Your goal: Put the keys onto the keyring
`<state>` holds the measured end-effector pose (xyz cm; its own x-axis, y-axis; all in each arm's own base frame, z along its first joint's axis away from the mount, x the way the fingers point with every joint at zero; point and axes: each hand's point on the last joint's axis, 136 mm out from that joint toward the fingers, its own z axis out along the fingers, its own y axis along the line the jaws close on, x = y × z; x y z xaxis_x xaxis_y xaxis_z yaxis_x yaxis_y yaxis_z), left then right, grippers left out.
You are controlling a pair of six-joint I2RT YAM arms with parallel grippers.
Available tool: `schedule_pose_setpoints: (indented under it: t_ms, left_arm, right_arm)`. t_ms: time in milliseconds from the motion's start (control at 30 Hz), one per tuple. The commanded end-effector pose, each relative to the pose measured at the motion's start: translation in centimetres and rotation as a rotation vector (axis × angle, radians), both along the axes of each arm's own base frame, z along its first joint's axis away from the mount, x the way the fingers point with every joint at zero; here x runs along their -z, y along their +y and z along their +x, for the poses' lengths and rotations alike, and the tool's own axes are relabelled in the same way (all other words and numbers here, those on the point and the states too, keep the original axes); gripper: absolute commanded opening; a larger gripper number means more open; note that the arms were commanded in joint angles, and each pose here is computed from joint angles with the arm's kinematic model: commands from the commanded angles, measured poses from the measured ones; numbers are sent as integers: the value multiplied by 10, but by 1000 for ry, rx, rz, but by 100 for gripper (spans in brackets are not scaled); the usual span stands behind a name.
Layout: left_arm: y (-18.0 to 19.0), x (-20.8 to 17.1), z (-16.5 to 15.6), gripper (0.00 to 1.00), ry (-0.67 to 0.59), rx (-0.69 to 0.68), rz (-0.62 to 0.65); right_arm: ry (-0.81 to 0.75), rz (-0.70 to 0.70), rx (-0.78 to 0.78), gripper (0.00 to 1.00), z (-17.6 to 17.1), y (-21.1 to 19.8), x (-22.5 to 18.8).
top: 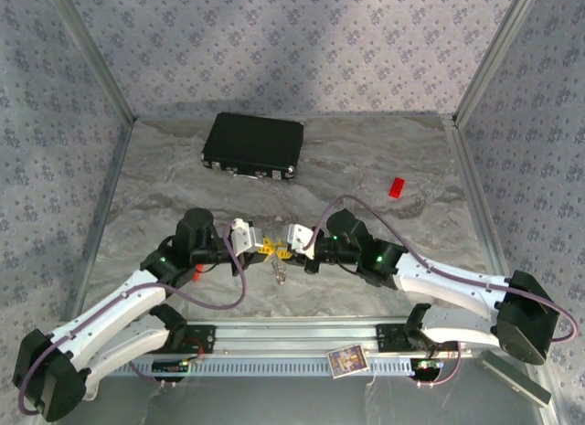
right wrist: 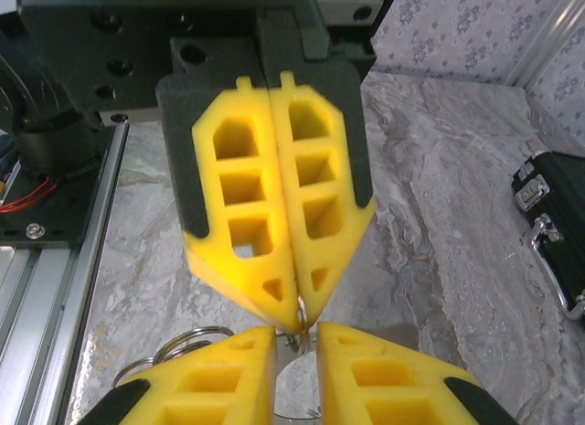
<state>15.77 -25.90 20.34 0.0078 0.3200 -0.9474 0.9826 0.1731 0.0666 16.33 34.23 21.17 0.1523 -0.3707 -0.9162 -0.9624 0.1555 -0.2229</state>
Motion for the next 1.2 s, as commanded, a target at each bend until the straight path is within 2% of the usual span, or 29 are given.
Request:
schedule_pose_setpoints:
  t_ms: [0,233,300,433,500,700,1167]
  left_arm:
    - [-6,-23,-6,0,-41,33,-86]
    - [-9,-20,-8,0,-44,30,-85]
    - [-9,-16,-8,0,-42,24,-72]
    - [-7,-11,-9,0,-43,10,-54]
    - [-7,-11,-11,0,-46,13,-58]
    - [-10,-15,-17,0,-56,38,-95]
    - [-14,-8,-21,0,-50,52,-72]
  right_arm:
    - [0,32,-19,17,-4,5,-1]
    - [11,22,-25,9,-6,6,5]
    - [12,17,-24,9,-6,5,7]
    - [11,9,-6,28,-5,-5,13]
    - [19,13,-3,30,-5,-10,16]
    - [62,20,-28,27,-10,-9,19]
    - [68,76,-85,20,-22,-2,6]
